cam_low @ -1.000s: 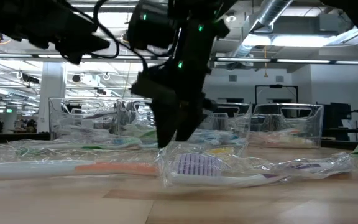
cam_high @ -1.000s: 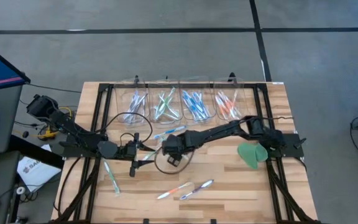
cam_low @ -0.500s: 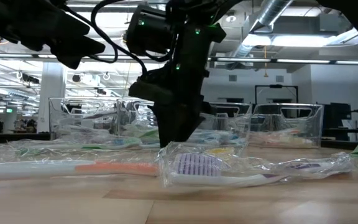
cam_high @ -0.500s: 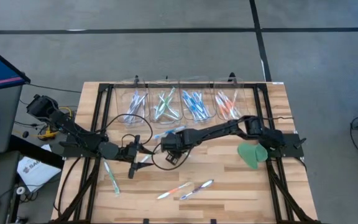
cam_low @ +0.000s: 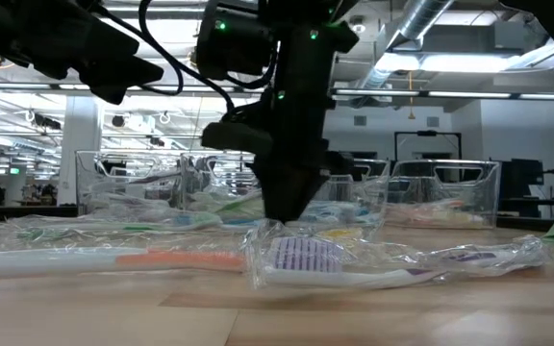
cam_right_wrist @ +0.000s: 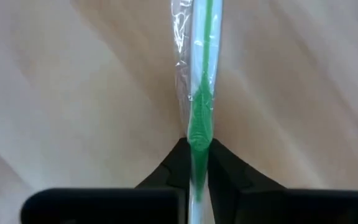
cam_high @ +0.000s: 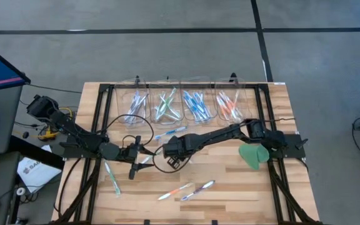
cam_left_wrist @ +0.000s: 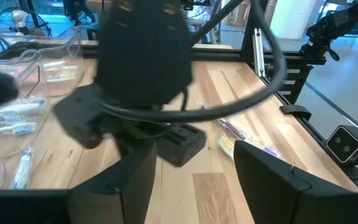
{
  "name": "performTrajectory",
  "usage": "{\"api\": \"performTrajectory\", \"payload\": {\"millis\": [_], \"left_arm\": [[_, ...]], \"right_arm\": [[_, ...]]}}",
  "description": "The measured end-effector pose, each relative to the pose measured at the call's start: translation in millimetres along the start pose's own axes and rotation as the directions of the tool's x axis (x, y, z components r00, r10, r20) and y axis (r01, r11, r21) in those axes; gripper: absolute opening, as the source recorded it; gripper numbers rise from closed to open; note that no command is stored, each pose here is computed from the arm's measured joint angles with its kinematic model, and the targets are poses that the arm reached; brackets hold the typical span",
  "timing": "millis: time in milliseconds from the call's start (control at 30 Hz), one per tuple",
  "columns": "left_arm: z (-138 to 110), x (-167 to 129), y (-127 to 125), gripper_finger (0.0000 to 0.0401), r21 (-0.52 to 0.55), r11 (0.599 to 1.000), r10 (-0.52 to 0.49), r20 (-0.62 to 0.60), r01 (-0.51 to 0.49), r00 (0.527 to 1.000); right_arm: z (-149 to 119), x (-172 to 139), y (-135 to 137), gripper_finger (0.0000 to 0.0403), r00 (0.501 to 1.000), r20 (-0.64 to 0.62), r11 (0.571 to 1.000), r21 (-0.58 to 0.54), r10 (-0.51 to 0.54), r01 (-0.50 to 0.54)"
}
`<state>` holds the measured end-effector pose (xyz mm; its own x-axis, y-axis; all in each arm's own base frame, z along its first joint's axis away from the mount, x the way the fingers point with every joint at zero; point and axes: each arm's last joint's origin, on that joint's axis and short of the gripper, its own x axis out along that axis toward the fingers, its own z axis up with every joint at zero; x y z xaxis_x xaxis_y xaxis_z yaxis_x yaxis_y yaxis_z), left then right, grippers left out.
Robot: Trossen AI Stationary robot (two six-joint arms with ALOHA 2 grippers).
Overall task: Pick & Place Toothbrushes
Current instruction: Put the green toothbrush into the middle left transparent bin
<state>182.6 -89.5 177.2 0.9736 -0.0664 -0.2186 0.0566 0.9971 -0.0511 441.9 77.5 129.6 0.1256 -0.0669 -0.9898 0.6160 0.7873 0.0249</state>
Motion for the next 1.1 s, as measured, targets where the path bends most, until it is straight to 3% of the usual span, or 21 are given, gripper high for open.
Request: {"api": "performTrajectory", "payload": {"millis": [233, 400, 500, 600, 700, 900, 1100], "left_arm": [[0, 0, 0, 0.0208, -0.007, 1.0, -0.001, 0.0, 0.001, 1.0], [0, 1, 3, 0.0208, -0.014, 1.0, 0.013, 0.0, -0.013, 1.0], [0, 1, 3, 0.0208, -0.042, 0.999, 0.014, 0.001, -0.014, 1.0], [0, 1, 3, 0.0208, -0.038, 0.999, 0.013, 0.0, -0.013, 1.0], [0, 1, 3, 0.0208, -0.037, 0.999, 0.014, 0.001, -0.014, 1.0], [1, 2, 3, 0.0208, -0.04, 0.999, 0.018, 0.012, -0.018, 1.0], [6, 5, 13, 0.0208, -0.058, 0.996, 0.067, 0.044, -0.064, 0.997]], "right_arm": [[-17, -48, 19, 0.0021, 0.992, -0.075, 0.993, -0.064, -0.102, 0.098], [-39, -100, 23, 0.0021, 0.947, -0.004, 0.939, -0.129, -0.321, 0.318], [-57, -125, 34, 0.0021, 0.961, 0.087, 0.944, -0.182, -0.264, 0.276], [-79, -154, 39, 0.0021, 0.943, 0.225, 0.94, -0.183, -0.244, 0.287], [-108, -176, 36, 0.0021, 0.902, 0.365, 0.925, -0.203, -0.232, 0.321], [-169, -198, 14, 0.0021, 0.766, 0.608, 0.932, -0.111, -0.211, 0.345], [-210, -165, -26, 0.0021, 0.66, 0.726, 0.954, -0.017, -0.195, 0.3]]}}
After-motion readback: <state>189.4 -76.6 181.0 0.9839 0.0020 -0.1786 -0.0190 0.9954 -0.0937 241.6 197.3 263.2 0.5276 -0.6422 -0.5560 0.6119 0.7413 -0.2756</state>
